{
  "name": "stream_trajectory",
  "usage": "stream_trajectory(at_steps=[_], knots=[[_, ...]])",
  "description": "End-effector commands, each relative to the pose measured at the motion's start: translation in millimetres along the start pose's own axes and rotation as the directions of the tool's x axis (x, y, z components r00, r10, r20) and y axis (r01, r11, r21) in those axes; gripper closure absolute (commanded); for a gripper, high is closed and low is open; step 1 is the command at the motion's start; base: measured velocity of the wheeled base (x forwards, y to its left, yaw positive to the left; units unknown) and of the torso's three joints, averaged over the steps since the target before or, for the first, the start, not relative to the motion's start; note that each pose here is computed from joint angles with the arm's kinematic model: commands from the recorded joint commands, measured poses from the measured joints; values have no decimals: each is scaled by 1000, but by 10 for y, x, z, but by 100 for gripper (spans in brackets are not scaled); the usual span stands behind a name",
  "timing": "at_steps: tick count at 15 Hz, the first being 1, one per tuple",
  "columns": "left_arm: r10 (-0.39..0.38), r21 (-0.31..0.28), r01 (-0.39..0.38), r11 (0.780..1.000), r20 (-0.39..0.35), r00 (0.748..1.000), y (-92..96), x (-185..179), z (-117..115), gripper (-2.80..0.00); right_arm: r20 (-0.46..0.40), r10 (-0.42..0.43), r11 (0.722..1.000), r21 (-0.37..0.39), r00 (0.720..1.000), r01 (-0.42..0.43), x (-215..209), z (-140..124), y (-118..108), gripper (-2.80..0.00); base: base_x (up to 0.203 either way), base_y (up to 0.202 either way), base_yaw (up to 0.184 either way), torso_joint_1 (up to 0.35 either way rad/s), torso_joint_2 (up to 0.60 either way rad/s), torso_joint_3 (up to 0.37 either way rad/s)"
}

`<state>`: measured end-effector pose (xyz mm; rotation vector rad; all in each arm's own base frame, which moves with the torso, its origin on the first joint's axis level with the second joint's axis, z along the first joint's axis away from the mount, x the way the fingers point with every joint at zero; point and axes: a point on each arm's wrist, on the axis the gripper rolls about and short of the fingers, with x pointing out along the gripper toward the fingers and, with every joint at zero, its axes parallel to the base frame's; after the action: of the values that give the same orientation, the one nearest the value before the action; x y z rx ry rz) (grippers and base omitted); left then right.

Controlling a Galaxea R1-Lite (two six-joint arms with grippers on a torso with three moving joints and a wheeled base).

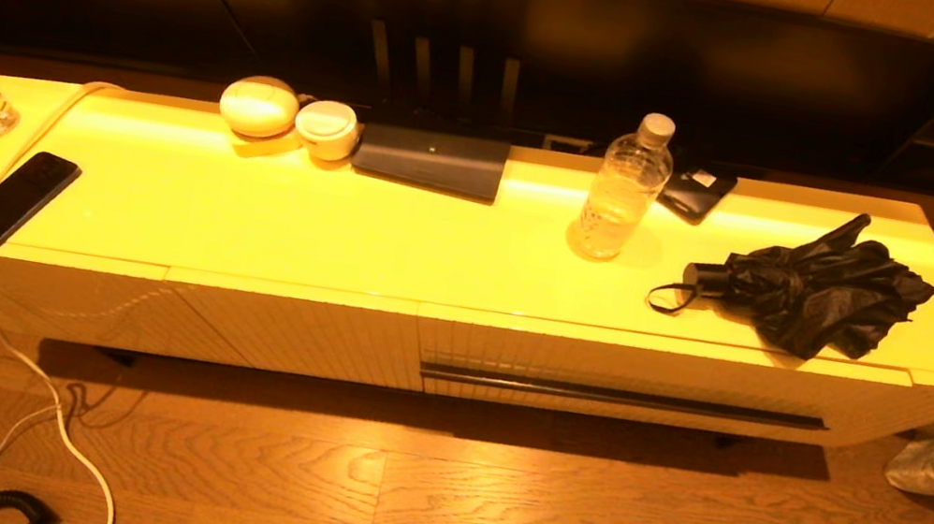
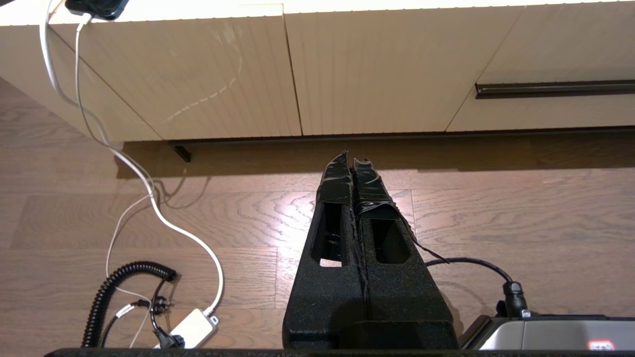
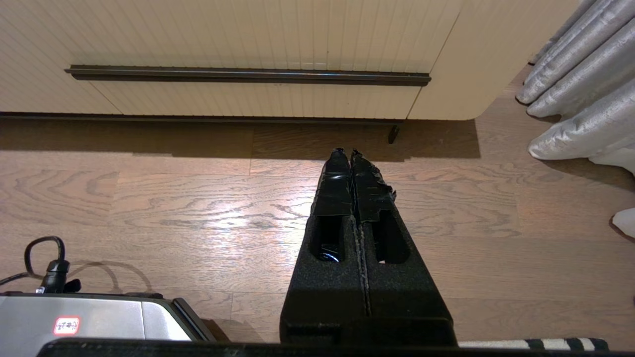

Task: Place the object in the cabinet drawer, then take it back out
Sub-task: Open the drawer

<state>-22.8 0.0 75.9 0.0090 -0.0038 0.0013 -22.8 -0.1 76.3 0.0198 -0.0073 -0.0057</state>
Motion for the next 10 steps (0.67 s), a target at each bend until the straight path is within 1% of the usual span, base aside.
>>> stream_trajectory(at_steps=[1,10], knots=[[0,0,0,1000,-1,1000,0,1,-3,0,0,0,1000,0,1000,0,0,0,0,0,0,0,0,0,0,0],[0,0,0,1000,-1,1000,0,1,-3,0,0,0,1000,2,1000,0,0,0,0,0,0,0,0,0,0,0]])
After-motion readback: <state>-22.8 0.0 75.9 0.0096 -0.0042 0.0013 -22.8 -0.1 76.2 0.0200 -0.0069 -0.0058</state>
